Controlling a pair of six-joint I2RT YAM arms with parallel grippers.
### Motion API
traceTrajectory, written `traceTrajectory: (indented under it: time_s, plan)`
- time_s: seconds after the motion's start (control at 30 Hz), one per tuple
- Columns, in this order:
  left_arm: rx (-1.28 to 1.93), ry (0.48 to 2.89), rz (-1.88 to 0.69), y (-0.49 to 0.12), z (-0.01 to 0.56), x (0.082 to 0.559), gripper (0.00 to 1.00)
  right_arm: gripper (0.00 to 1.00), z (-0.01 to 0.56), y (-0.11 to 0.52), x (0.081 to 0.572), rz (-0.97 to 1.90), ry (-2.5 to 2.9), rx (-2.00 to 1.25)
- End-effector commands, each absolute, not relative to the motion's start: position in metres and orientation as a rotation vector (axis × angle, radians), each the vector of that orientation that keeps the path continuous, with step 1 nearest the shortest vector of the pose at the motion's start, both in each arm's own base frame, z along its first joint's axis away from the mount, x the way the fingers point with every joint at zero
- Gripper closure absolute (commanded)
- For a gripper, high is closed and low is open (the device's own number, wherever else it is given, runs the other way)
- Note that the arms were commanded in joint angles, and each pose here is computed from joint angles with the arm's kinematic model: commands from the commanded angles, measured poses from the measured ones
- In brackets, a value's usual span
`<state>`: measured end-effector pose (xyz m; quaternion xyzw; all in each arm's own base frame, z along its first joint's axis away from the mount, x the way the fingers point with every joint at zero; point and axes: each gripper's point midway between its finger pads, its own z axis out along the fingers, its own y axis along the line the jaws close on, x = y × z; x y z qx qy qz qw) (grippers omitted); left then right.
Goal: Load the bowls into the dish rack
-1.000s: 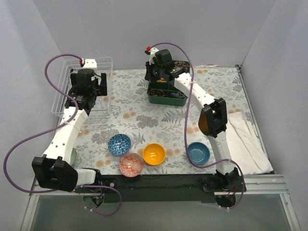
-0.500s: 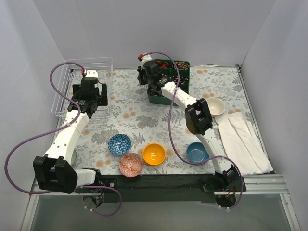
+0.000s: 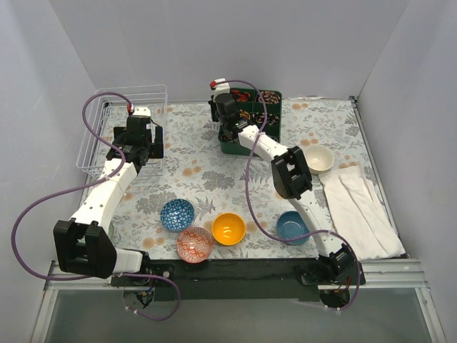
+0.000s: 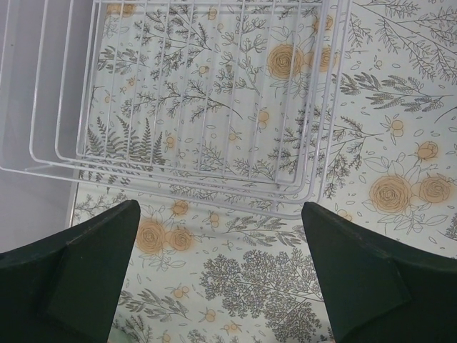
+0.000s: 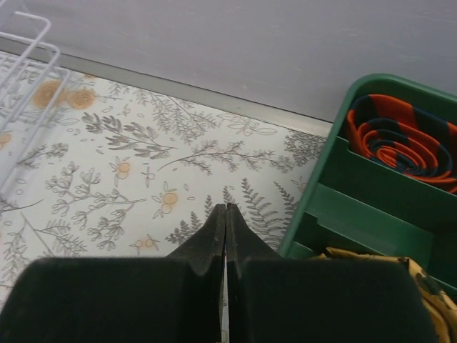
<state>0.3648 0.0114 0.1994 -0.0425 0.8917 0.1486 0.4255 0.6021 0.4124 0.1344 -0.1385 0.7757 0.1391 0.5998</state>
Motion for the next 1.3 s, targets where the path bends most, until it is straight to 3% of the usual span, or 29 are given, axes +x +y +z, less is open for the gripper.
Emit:
traceTrajectory:
  time_s: [0.0, 0.73, 1.27]
  plan:
    - [-0.141, 2.167, 0.351, 0.013, 0.222, 0.373, 0.02, 0.99, 0.141, 0.374, 0.621, 0.239, 1.794, -0.245]
    - [-0.153, 2.156, 0.279, 0.004, 0.219, 0.383, 0.02, 0.99, 0.118, 0.252, 0.617, -0.01, 1.987, -0.362]
    - [-0.153, 2.163, 0.225, -0.004, 0.216, 0.382, 0.02, 0.99, 0.106, 0.215, 0.608, 0.093, 1.991, -0.685]
